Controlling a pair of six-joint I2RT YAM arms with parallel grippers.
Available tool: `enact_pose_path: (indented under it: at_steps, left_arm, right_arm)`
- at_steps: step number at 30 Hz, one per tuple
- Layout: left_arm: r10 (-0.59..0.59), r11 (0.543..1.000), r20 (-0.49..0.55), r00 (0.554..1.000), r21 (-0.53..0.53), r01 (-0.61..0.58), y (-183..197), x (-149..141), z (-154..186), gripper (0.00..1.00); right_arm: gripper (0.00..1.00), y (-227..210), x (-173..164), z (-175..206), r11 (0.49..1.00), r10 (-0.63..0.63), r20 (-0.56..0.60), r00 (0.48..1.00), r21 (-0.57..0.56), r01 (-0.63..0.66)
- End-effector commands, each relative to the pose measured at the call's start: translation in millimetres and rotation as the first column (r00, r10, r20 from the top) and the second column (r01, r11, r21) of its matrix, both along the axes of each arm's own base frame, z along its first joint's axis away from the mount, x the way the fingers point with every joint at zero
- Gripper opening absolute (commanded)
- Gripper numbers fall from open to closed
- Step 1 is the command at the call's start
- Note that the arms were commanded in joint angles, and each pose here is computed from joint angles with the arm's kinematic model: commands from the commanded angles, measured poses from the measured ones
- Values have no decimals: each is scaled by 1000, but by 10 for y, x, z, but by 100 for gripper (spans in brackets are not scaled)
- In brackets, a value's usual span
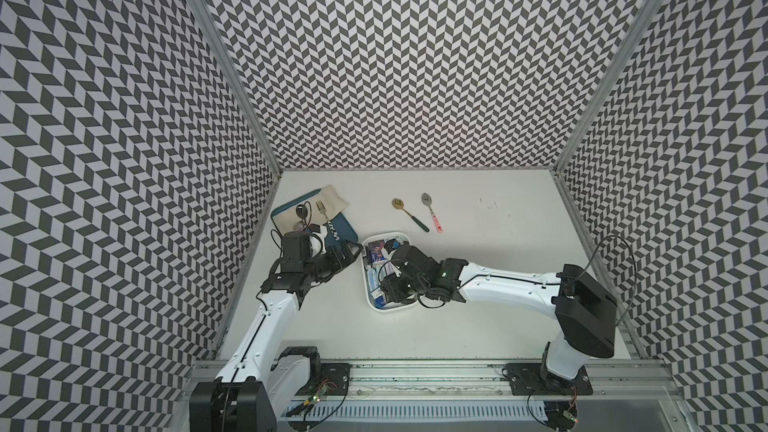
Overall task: Put the pocket tissues into the storage box
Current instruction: Place the pocket tissues in the storage box.
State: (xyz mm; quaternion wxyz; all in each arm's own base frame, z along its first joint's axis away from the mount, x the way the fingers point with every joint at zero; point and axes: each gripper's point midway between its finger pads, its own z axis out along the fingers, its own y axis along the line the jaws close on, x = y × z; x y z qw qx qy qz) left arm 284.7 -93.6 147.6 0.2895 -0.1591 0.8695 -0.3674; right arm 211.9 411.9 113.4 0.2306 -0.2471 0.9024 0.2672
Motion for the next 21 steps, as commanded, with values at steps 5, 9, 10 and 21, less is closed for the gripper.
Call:
enact_pose_path:
  at_steps: [5, 9, 10, 21]
  left_arm:
    - [5, 1000, 37, 999, 9, -5, 40, 34, 121, 100]
    - [1, 1000, 36, 999, 5, -1, 34, 39, 124, 100]
    - [0, 1000, 38, 999, 5, 0, 34, 40, 127, 100]
    - [3, 1000, 37, 999, 8, -3, 67, 42, 121, 100]
  right_arm:
    - [54, -13, -14, 68, 1000, -2, 29, 1000, 19, 1]
    - [66, -28, -42, 116, 1000, 7, 27, 1000, 28, -8]
    - [68, -29, -43, 137, 999, 10, 29, 1000, 30, -11]
    - [69, -302, -115, 301, 999, 24, 63, 998, -31, -23]
